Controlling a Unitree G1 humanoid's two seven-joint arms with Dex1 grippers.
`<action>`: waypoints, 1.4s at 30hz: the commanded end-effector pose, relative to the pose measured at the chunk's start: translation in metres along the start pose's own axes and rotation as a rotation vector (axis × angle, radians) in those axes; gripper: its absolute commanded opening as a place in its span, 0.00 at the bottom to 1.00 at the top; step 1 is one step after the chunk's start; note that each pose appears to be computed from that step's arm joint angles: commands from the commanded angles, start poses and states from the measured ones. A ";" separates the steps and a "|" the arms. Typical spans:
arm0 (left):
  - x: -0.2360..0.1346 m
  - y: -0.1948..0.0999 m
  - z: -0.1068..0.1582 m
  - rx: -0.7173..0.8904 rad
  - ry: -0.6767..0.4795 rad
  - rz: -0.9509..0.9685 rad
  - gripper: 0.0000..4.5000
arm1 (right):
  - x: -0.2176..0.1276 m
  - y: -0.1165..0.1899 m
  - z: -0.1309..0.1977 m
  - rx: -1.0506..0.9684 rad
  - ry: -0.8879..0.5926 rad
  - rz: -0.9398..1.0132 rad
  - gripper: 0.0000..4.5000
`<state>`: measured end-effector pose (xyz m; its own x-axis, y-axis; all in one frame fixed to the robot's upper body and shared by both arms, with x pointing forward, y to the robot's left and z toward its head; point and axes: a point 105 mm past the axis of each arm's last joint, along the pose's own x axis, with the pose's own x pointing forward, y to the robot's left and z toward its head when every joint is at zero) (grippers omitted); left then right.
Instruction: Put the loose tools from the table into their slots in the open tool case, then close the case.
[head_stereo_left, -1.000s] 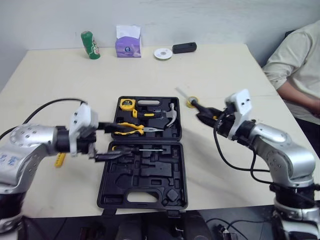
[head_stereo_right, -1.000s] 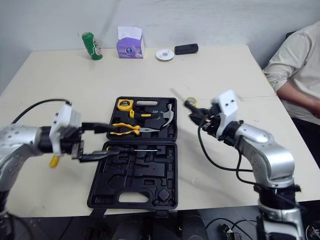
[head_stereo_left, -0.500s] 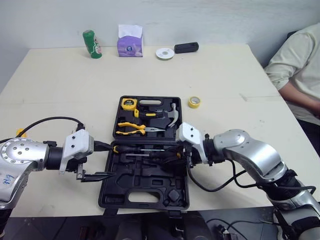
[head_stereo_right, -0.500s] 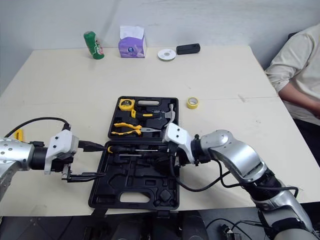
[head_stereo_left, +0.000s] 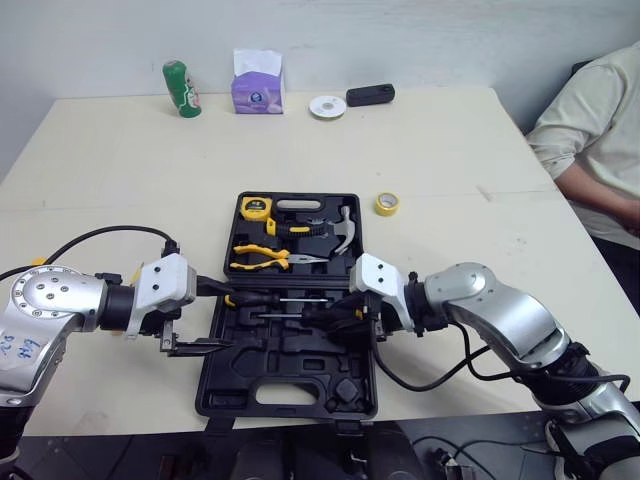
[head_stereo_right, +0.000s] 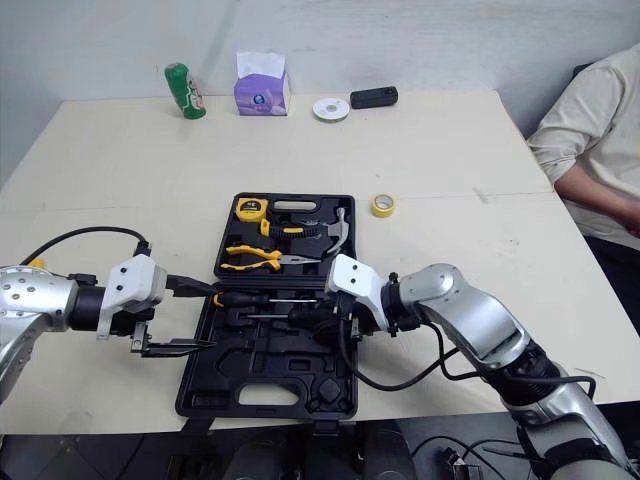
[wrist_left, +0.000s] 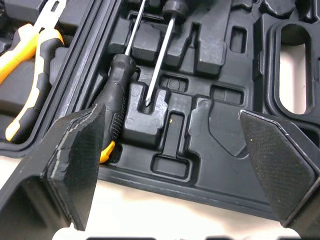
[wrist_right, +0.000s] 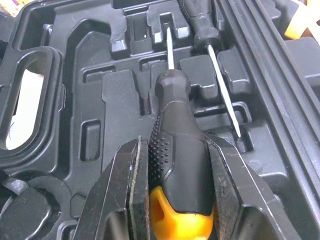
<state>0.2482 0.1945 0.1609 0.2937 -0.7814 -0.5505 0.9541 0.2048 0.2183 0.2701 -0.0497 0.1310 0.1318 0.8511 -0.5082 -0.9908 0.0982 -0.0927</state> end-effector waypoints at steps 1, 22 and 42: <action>0.001 0.002 0.006 0.021 -0.019 -0.001 1.00 | 0.004 0.002 0.004 -0.030 -0.019 0.010 0.25; 0.012 0.005 0.012 0.031 -0.077 0.004 1.00 | -0.004 -0.007 0.033 -0.030 -0.227 0.010 0.99; 0.028 -0.005 0.023 0.037 -0.118 -0.046 1.00 | 0.033 -0.014 0.000 -0.122 -0.225 0.036 0.01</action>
<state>0.2530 0.1622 0.1548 0.2441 -0.8475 -0.4713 0.9660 0.1700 0.1946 0.2872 -0.0230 0.1168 0.0727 0.9504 -0.3023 -0.9841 0.0191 -0.1764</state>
